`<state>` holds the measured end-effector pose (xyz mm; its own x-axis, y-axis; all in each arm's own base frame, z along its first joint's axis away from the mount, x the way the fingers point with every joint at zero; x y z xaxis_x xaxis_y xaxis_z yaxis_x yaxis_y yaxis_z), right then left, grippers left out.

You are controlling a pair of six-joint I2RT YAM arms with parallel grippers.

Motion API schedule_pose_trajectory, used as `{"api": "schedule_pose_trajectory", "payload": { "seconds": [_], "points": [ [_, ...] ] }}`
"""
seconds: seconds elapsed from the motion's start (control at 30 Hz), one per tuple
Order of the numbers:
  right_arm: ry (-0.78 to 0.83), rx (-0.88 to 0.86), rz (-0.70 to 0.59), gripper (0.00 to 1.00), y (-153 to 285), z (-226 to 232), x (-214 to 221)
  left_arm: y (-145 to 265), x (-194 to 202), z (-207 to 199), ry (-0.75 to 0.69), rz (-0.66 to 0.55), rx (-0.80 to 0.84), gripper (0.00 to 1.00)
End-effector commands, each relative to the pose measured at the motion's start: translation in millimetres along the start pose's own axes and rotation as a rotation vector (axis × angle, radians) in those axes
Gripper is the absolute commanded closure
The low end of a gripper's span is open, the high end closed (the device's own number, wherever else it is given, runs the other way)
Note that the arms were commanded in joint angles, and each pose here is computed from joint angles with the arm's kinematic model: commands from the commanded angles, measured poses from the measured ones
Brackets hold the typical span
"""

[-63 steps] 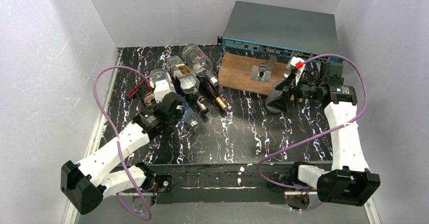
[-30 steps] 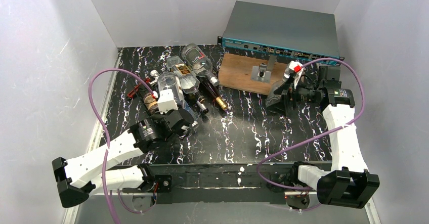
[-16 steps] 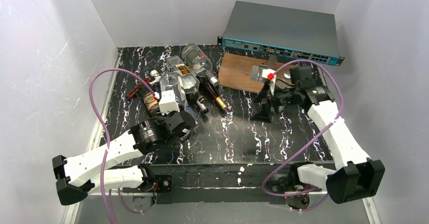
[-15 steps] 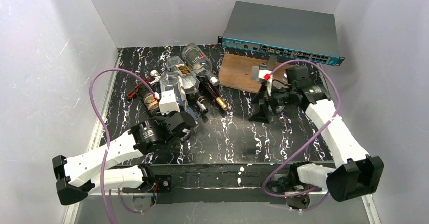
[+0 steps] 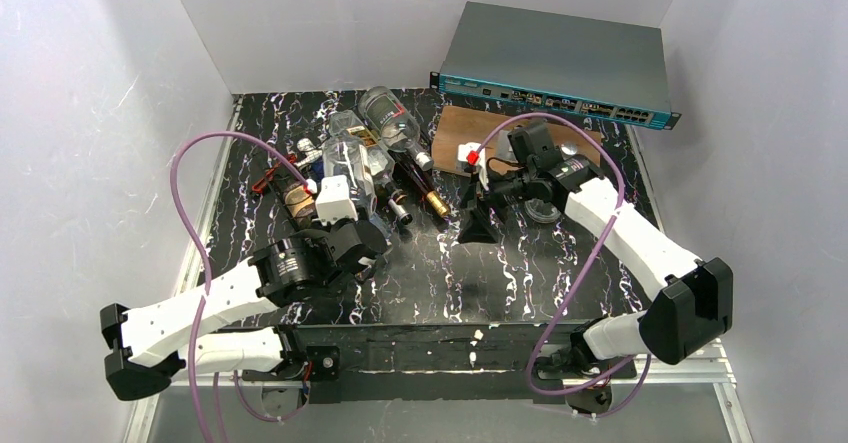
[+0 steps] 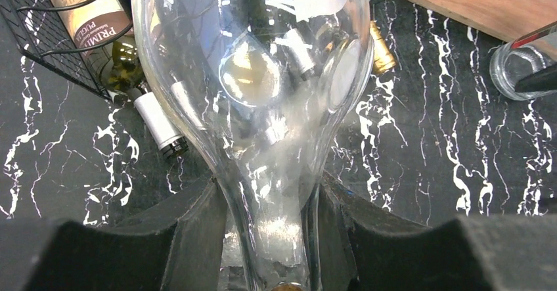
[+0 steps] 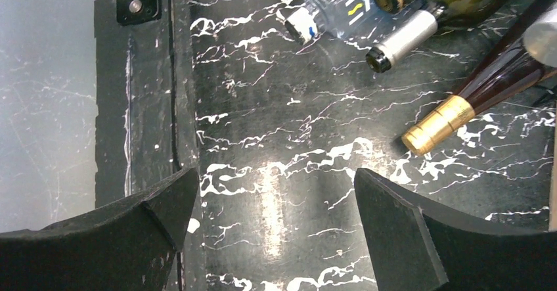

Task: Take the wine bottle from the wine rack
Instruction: Pick up the wine bottle from the wine rack, then place the wine bottle at the center of the board.

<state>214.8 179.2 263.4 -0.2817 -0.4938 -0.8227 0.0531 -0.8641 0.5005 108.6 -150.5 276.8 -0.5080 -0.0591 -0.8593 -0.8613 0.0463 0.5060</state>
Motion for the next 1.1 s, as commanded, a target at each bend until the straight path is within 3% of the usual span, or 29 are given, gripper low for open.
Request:
{"api": "schedule_pose_trajectory", "payload": {
  "seconds": [0.0, 0.27, 0.63, 1.07],
  "points": [
    [0.036, 0.041, -0.088, 0.02, 2.7, 1.7, -11.2, 14.1, -51.2, -2.7, 0.159, -0.254, -0.040, 1.00],
    [0.021, 0.070, -0.116, 0.02, 7.5, 8.7, 9.0, 15.5, -56.4, -28.6, 0.142, -0.244, 0.046, 1.00],
    [0.042, 0.167, -0.199, 0.02, 49.6, 9.2, 26.6, 10.7, -44.1, -72.4, 0.129, -0.166, 0.194, 1.00],
    [-0.023, 0.017, -0.232, 0.00, 20.1, 14.8, 65.8, 0.5, -20.5, -110.0, 0.100, -0.082, 0.313, 1.00]
  ]
}}
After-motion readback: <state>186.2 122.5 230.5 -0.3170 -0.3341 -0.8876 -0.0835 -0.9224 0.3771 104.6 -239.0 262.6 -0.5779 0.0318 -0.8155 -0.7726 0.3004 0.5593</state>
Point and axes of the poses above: each gripper's point midway between its finger pads, its own y axis back along the fingers, its own z axis along the line the jaws close on, x = y × z, the point moved 10 cm from there along y, back along the fingers, and after that the axes turned 6 degrees about -y, right-handed, at the moved point
